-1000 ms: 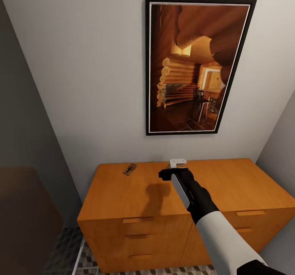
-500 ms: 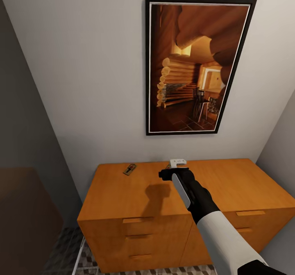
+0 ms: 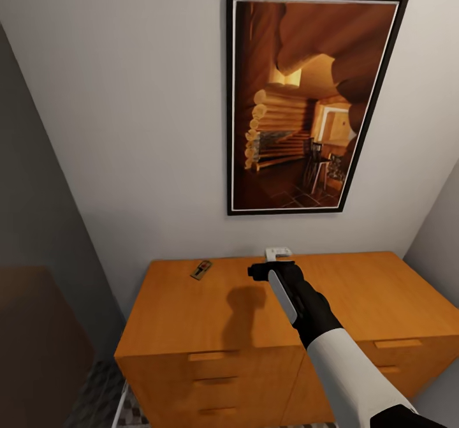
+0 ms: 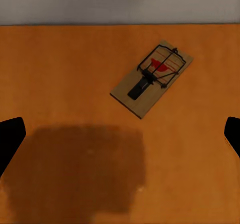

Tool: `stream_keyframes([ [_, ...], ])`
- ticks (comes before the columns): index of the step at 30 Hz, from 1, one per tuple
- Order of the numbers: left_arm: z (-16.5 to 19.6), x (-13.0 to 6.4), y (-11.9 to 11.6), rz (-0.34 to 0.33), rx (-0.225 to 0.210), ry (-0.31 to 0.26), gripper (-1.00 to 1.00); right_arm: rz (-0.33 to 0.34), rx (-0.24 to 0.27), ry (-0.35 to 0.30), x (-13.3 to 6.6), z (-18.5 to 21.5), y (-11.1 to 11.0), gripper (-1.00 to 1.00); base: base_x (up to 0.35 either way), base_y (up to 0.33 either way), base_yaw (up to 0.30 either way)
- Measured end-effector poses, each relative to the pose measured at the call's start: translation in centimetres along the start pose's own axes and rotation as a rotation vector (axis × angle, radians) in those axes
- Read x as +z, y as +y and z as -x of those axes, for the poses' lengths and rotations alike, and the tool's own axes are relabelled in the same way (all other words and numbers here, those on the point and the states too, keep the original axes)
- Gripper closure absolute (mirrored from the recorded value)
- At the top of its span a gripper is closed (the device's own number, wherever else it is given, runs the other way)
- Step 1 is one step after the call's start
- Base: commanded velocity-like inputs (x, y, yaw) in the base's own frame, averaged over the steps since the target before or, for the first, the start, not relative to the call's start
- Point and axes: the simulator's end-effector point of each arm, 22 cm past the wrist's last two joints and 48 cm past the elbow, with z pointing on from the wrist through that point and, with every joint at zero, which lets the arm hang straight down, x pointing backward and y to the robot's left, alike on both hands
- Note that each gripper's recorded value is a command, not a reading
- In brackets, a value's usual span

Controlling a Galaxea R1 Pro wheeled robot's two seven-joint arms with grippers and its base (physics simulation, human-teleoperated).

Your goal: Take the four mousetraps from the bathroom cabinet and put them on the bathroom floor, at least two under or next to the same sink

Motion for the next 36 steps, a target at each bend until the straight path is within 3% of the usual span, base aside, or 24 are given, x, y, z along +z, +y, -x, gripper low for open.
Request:
stream_keyframes([
  [9,0.0,0.0,0.0,0.000,0.000,0.000,-1.00,-0.005,-0.002,0.000,0.1,0.0,-0.2,-1.00,0.075,0.000,0.000],
  [21,0.0,0.0,0.0,0.000,0.000,0.000,-1.00,-0.043,-0.009,0.003,0.3,-0.2,-2.9,-1.00,0.003,0.000,0.000],
  [36,0.0,0.0,0.0,0.000,0.000,0.000,-1.00,-0.044,-0.011,0.003,0.3,-0.2,-3.0,-1.00,0.014,0.000,0.000],
])
